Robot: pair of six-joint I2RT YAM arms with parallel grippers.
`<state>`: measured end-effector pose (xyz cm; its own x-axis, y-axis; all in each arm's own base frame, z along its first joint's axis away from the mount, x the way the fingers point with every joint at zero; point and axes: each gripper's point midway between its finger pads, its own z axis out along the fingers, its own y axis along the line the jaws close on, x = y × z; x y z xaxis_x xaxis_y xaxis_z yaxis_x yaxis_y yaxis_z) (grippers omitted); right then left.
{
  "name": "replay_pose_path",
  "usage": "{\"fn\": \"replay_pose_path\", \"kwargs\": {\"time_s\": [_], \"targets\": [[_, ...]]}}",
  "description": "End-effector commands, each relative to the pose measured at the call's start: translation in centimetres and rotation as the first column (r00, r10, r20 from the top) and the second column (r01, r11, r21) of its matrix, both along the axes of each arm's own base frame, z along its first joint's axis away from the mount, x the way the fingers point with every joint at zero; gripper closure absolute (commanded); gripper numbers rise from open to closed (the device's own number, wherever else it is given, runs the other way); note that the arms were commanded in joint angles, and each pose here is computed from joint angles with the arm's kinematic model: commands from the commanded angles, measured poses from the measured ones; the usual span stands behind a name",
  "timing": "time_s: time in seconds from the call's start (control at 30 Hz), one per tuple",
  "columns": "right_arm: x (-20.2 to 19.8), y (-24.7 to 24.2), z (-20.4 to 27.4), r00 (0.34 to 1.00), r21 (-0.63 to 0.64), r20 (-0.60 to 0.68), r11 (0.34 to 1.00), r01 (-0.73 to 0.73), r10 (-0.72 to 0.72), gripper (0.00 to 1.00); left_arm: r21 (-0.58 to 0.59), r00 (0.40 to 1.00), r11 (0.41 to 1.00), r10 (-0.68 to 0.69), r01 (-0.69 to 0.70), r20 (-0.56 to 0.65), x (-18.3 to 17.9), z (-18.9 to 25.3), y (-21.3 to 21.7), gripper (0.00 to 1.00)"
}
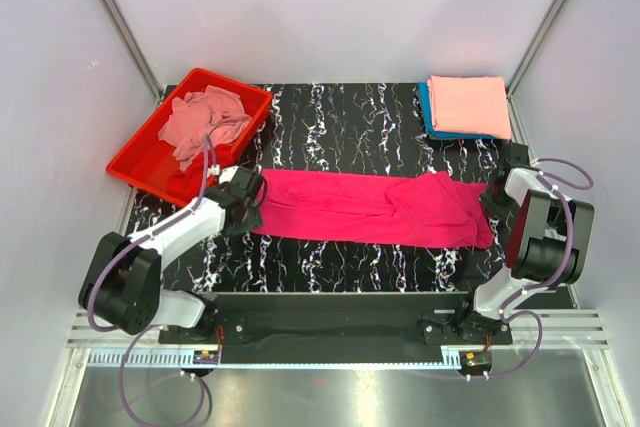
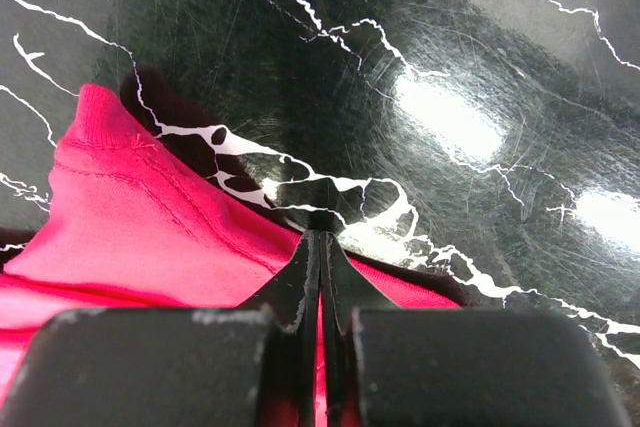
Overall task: Fold and stack the t-shirts
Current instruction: Fold the tshirt
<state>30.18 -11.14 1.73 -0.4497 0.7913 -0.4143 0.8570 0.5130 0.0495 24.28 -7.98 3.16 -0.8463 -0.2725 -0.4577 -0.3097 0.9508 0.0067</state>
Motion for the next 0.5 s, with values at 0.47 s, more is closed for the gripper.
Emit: {"fn": "replay_pose_path", "kwargs": {"time_s": [0.47], "targets": [[1.2,8.2,7.5,0.961,0.276,0.26,0.947,-0.166,0.093,0.99,-0.365,0.9,0.833,-0.323,0.417,0.292,7.0,8.8,-11.8,0.36]]}}
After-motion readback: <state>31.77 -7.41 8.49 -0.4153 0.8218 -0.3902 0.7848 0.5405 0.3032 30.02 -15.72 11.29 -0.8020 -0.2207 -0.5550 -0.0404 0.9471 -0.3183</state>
